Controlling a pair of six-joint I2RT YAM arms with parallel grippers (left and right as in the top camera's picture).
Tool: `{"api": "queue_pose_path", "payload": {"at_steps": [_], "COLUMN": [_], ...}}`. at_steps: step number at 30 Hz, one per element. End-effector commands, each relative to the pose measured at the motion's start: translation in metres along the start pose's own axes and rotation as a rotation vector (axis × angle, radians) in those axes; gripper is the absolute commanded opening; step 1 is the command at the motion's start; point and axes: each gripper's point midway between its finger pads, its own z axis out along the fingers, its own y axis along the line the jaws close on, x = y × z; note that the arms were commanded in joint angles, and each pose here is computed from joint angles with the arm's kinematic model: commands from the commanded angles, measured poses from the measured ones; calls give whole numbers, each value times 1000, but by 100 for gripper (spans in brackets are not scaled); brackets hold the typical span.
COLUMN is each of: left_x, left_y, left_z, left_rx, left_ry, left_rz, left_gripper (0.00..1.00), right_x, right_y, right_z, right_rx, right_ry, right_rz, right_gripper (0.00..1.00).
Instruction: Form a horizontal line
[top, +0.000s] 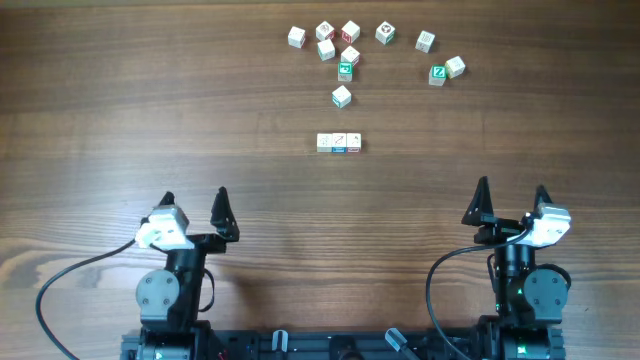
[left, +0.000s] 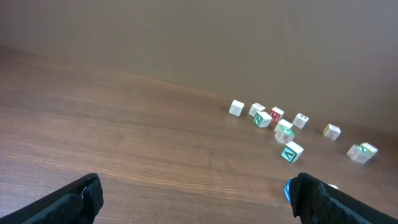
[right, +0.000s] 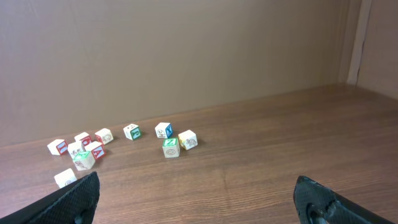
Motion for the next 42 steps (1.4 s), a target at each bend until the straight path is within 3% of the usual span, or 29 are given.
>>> {"api": "queue_pose_path", "payload": {"at_steps": [1,15,18,21,25,33,42], "left_x": [3,2,-1,-5,-5,-5,-5], "left_y": [-3,-4,10,26,26,26,26], "left_z": [0,0,0,-1,-1,-1,-1], "left_rx": [24,28,-27,-91,-91,-91,-91], "left_ry": [4,2,-11,-26,-26,-26,-26], "left_rz": [69,43,39,34,34,34,34], "left_gripper": [100,100,100,100,100,100,100], "right_x": [-2,-2,-2,-11,-11,-4,-4], "right_y": [4,4,4,-32,-32,-11,-11], "right_z": [0,0,0,-4,-4,0,0], "right_rx": [-21,-21,-20,199,201,71,71], "right_ry": [-7,-7,-8,-32,-16,-6,-5], "right_rz": [-17,-17,-19,-254,-418,-419,-419], "right_gripper": [100,100,100,100,100,100,100]}}
